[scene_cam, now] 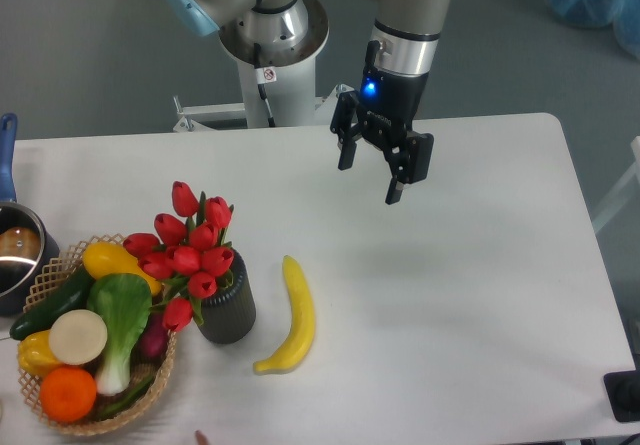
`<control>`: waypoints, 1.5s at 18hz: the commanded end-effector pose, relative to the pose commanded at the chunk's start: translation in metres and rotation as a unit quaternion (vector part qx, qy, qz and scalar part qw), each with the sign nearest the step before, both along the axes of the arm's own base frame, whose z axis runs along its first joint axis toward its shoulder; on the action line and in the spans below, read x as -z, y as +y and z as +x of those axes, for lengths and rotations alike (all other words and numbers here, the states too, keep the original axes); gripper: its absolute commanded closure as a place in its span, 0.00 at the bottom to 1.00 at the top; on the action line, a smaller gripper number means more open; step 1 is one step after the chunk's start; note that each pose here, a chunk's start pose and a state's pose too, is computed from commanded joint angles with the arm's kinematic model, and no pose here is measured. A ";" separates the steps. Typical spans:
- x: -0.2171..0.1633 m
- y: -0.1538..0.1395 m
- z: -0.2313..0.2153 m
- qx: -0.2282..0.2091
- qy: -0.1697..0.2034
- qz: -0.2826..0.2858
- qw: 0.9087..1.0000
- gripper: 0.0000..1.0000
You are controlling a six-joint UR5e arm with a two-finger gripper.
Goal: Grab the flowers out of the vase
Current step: 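Move the open gripper toward the red tulips in the black vase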
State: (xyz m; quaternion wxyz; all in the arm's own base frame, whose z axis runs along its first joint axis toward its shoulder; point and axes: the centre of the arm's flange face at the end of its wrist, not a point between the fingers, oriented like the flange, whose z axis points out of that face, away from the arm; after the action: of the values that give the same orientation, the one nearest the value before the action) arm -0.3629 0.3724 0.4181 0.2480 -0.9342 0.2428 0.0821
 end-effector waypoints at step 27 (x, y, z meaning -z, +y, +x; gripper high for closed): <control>0.043 0.002 0.007 0.004 -0.092 0.092 0.992 0.00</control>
State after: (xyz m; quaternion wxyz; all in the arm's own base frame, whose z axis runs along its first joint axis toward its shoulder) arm -0.3555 0.3745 0.3747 0.3543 -0.9101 0.2145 0.0171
